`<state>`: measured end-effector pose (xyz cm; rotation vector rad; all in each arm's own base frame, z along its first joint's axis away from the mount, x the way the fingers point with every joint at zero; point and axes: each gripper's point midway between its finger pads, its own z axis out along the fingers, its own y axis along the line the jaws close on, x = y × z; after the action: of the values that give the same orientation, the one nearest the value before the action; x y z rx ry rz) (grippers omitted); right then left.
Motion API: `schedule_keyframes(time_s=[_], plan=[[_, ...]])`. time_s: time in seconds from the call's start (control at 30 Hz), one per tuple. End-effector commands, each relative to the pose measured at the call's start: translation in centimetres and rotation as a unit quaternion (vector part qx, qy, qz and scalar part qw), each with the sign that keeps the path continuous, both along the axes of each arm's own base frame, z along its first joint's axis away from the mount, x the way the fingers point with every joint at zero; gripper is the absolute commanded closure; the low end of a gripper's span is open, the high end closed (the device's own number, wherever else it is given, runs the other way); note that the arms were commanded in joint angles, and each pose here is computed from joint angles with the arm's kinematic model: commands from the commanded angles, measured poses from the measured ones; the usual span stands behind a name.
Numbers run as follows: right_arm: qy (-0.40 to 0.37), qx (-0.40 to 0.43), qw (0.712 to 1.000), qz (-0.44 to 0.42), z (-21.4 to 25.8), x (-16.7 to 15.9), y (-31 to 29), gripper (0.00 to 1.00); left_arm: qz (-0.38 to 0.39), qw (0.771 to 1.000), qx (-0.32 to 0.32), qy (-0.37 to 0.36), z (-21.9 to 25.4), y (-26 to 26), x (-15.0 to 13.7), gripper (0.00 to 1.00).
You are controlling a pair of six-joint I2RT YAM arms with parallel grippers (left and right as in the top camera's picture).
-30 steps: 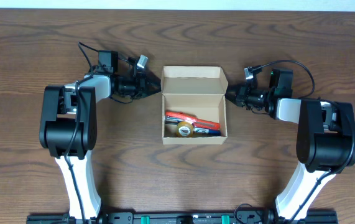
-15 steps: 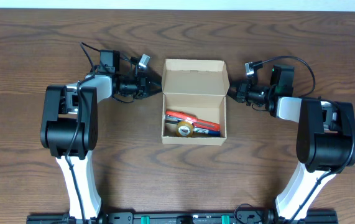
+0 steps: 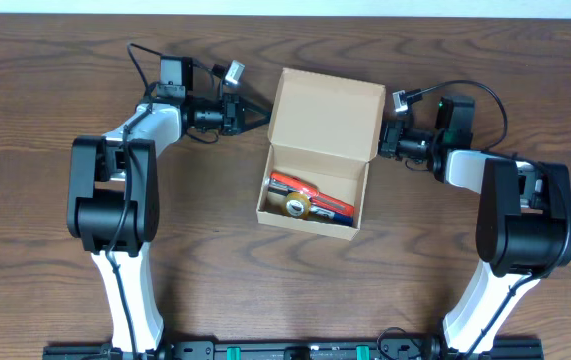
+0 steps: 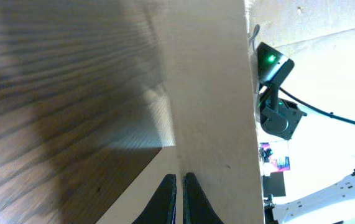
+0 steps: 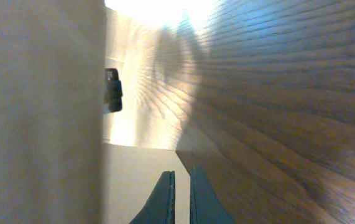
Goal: Pack container
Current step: 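Swing the lid over with the right gripper to close the box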
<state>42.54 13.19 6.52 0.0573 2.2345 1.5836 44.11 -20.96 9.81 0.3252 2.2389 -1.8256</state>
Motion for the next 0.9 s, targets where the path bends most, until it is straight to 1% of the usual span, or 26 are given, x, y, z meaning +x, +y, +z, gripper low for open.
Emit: schedule_keyframes(time_s=[0.0,0.27,0.53,0.73,0.87], plan=[[-0.032,0.005,0.999,0.03,0.8,0.0,1.1,0.99,-0.016,1.0,-0.013,-0.011,1.4,-0.9,0.1,0.94],[-0.051,0.003,0.998,0.041,1.1,-0.1,1.4,0.98,-0.02,0.999,-0.02,-0.033,3.0,-1.1,0.6,0.94],[-0.054,0.002,0.998,0.042,1.0,-0.1,1.3,0.99,-0.018,0.996,-0.018,-0.091,6.9,-1.1,0.7,0.94],[-0.048,0.002,0.998,0.042,0.9,-0.2,1.3,0.99,-0.017,0.991,-0.019,-0.128,10.1,-1.0,0.2,0.94],[-0.045,0.003,0.998,0.043,0.9,-0.3,1.4,0.99,-0.012,0.99,-0.01,-0.141,10.6,-0.9,0.2,0.94]])
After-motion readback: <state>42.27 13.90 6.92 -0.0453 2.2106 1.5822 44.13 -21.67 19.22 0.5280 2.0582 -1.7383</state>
